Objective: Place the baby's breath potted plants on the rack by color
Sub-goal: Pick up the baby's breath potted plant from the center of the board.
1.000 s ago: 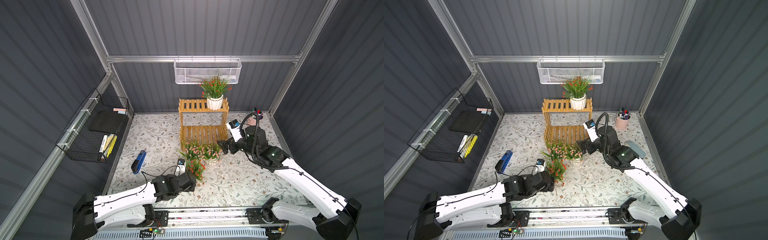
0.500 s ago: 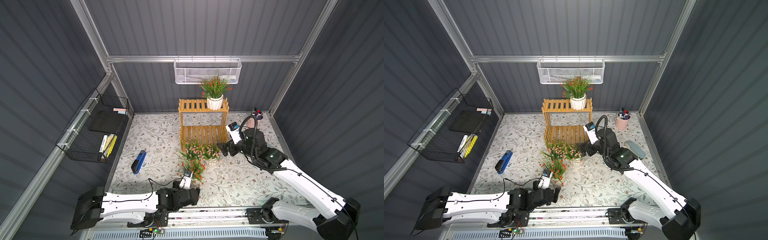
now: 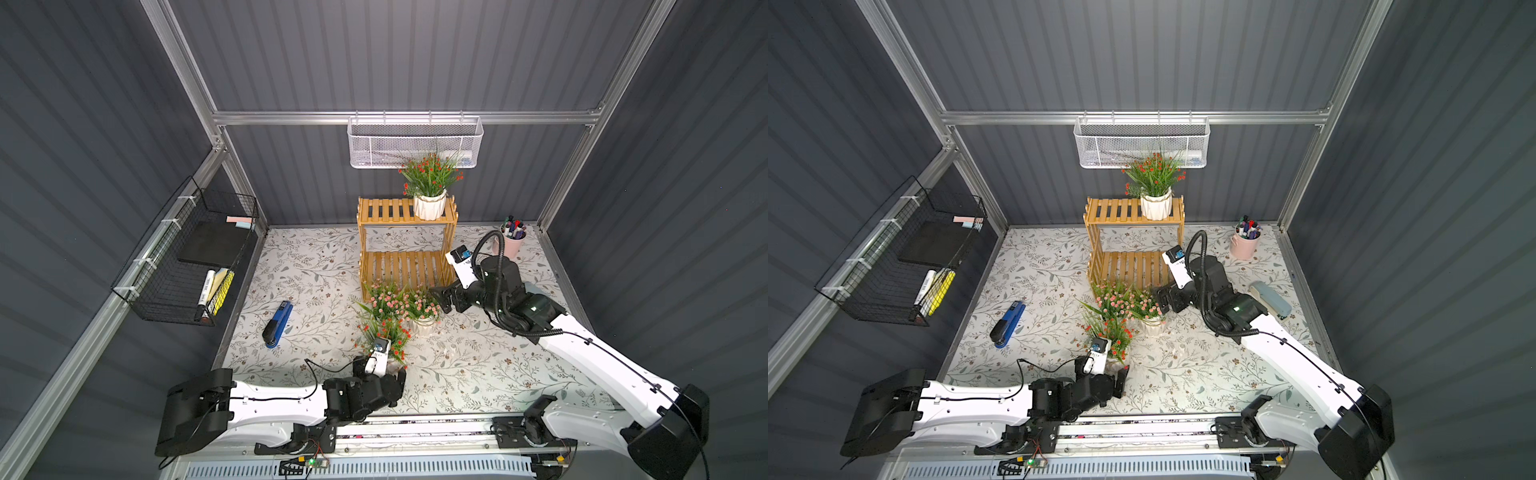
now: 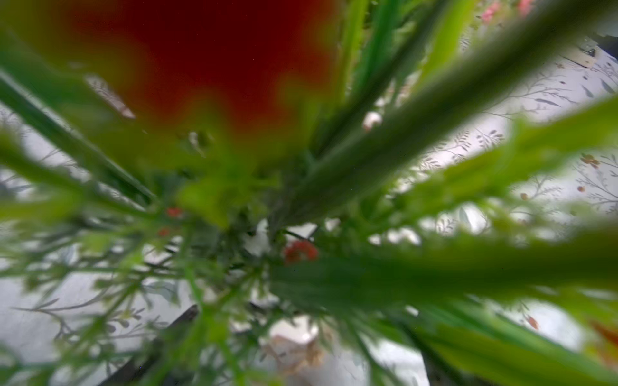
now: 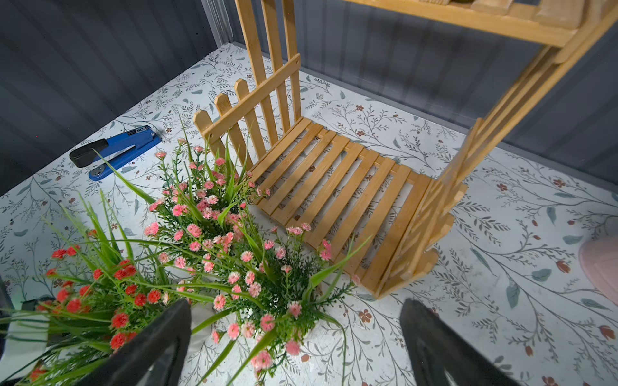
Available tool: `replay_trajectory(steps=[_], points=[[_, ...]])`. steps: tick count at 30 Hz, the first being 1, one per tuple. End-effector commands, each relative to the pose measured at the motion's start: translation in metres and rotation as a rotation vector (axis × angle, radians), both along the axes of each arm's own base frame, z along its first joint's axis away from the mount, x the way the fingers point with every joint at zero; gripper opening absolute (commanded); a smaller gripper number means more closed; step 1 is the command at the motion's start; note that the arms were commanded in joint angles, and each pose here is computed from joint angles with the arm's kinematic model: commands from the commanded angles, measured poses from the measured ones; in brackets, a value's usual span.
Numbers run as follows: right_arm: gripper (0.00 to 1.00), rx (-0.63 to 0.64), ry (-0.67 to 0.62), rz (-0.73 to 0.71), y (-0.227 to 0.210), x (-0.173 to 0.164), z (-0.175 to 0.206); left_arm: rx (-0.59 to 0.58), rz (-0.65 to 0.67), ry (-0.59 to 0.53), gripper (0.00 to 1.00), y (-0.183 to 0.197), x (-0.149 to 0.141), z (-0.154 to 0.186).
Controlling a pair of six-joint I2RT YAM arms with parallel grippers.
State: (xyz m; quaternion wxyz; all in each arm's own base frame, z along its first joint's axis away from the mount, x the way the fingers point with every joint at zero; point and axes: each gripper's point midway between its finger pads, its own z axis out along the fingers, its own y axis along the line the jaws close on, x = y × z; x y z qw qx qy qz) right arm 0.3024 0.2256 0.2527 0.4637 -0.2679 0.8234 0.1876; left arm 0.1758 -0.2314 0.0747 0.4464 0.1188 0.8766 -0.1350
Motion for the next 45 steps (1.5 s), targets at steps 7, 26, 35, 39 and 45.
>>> replay_trajectory(steps=[7,26,35,39,45], points=[[0.99,0.002,-0.002,0.02,0.003,-0.002,0.002,-0.002,0.014,-0.04,0.99,0.001,0.03,-0.001],[0.99,-0.02,0.03,0.038,0.004,-0.005,-0.013,0.013,0.04,0.029,0.99,-0.009,0.06,-0.032],[0.99,-0.018,0.041,0.041,0.006,-0.006,-0.018,0.031,0.035,0.037,0.84,-0.003,0.056,-0.034],[0.99,-0.021,0.045,0.038,0.006,-0.006,-0.019,0.028,0.023,0.047,0.77,-0.003,0.053,-0.034],[0.99,-0.023,0.043,0.034,0.005,-0.005,-0.02,0.024,0.018,0.062,0.72,0.005,0.046,-0.029]])
